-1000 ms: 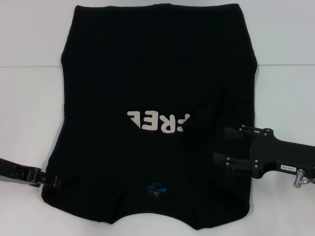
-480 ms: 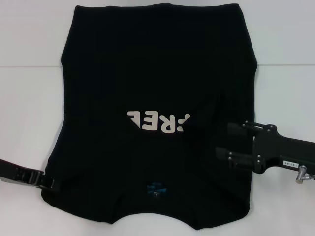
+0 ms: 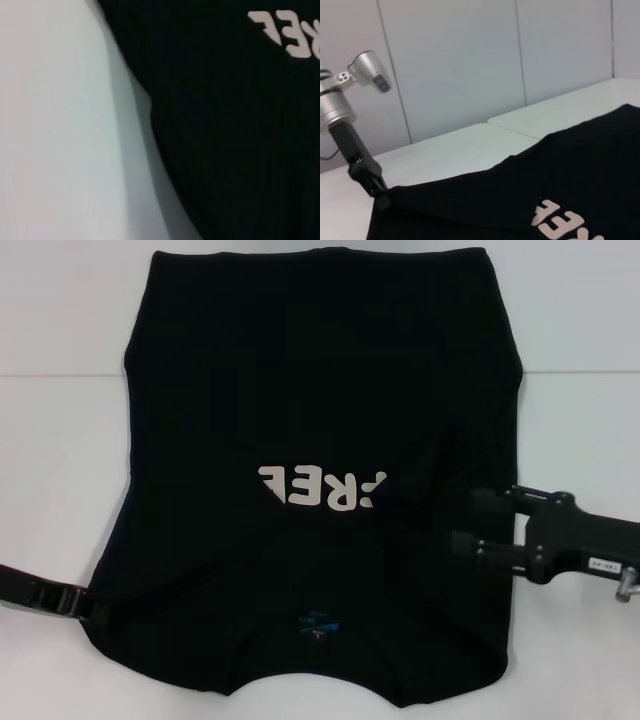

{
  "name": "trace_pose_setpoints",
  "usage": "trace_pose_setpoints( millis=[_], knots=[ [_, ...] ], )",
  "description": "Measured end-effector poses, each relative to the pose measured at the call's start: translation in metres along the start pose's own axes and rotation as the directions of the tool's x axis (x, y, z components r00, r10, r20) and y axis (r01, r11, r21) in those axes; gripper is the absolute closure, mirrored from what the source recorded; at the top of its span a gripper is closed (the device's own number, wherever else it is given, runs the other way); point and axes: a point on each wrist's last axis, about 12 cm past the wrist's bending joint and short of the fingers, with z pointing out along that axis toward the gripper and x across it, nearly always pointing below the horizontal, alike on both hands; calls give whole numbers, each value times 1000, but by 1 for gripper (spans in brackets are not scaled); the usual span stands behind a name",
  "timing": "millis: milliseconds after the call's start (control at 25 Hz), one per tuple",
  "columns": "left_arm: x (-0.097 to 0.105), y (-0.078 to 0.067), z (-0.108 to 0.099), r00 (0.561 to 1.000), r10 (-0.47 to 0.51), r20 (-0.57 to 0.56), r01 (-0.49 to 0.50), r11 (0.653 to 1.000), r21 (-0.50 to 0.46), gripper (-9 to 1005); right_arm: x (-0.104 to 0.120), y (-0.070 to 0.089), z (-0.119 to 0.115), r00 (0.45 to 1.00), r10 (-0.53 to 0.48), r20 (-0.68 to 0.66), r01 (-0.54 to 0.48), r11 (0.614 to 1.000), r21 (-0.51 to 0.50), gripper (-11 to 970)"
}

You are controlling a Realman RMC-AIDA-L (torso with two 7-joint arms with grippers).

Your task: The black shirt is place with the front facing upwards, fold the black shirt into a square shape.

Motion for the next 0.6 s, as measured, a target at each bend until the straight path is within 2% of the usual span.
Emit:
trace_pose_setpoints(
  millis=[80, 200, 280, 360, 480, 600],
  knots=[
    [0, -1, 0, 1000, 2, 4, -2, 1000, 11, 955, -5, -5, -5, 998, 59, -7, -59, 998, 10, 165],
    [0, -1, 1, 1000, -4, -4, 5, 1000, 22, 955, -19, -18, -17, 982, 178, -57, -176, 984, 34, 165],
    [0, -1, 1, 1000, -8, -4, 9, 1000, 24, 955, -38, -31, -28, 954, 273, -126, -265, 961, 77, 165],
    [0, 0, 0, 1000, -10, -2, 10, 1000, 25, 955, -57, -42, -34, 909, 357, -215, -335, 933, 135, 165],
    [1, 0, -1, 1000, -11, -4, 11, 1000, 26, 955, -87, -53, -35, 798, 472, -375, -406, 880, 245, 166],
    [2, 0, -2, 1000, -12, -9, 12, 999, 31, 956, -111, -56, -27, 698, 531, -481, -409, 847, 341, 166]
  ],
)
